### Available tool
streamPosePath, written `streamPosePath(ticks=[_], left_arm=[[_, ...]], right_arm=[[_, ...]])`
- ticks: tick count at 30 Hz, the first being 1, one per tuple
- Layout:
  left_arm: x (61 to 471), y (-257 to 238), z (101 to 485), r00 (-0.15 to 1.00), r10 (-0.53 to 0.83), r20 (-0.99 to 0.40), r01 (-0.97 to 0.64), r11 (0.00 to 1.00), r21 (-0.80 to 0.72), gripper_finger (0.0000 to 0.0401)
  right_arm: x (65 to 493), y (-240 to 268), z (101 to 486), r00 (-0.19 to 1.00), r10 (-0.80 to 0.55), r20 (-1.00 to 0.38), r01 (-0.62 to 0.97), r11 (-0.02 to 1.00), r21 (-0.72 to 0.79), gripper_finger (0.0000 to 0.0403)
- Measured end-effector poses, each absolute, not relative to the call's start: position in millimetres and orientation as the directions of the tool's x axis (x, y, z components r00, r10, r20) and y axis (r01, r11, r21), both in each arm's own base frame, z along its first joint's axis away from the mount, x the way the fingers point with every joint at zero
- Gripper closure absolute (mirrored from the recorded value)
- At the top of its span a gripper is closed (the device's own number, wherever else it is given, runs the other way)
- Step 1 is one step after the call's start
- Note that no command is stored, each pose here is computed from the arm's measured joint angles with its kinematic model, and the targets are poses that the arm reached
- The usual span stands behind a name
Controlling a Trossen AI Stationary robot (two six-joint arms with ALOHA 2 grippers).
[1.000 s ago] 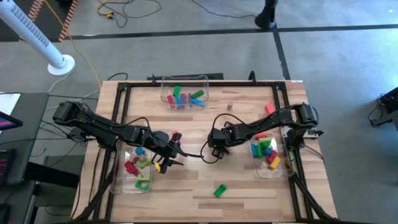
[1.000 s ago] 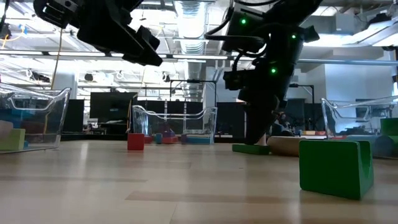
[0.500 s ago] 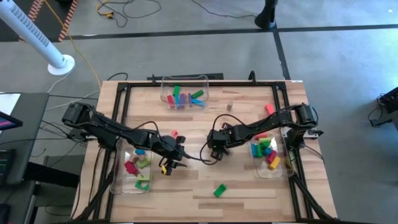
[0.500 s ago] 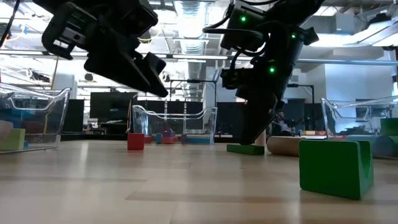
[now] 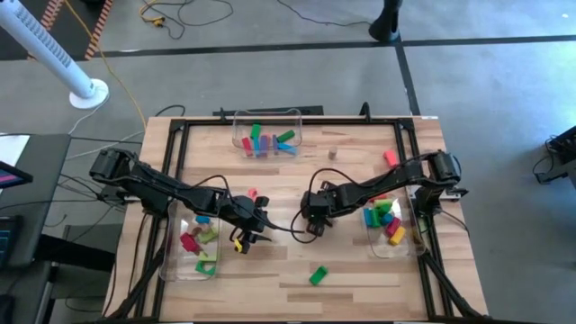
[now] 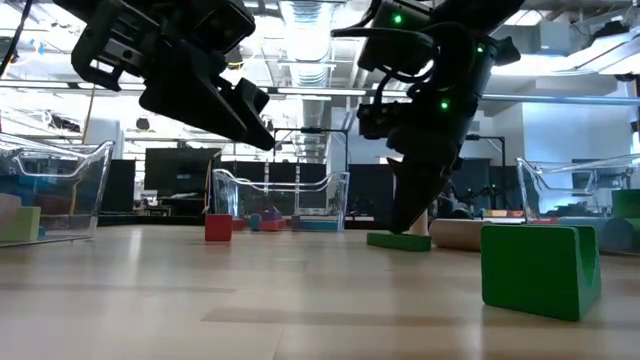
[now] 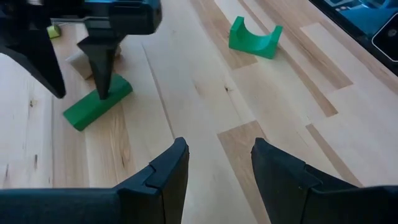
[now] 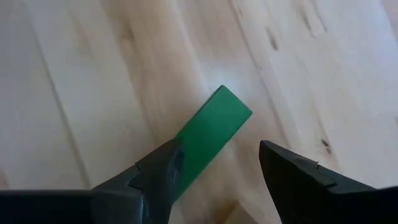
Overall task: Sort blocks by size
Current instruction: Put the green rectangular block into the top transparent bin
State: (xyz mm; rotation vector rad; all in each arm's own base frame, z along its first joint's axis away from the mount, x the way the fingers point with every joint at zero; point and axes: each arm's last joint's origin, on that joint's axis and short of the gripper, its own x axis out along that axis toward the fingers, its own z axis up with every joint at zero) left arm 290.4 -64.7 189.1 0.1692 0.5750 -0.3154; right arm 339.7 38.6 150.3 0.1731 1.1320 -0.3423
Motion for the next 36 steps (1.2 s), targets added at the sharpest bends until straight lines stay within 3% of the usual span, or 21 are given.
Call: streamPosePath(ticks=[36], left_arm=[[291.5, -65.0, 190.9, 0.805, -0.247, -0.540, 0.336, 0.939, 0.071, 0.0234]], right_arm=[[340.5, 42.2, 145.4, 0.434, -0.197, -0.879, 0.456, 0.890, 0.025, 0.0136]])
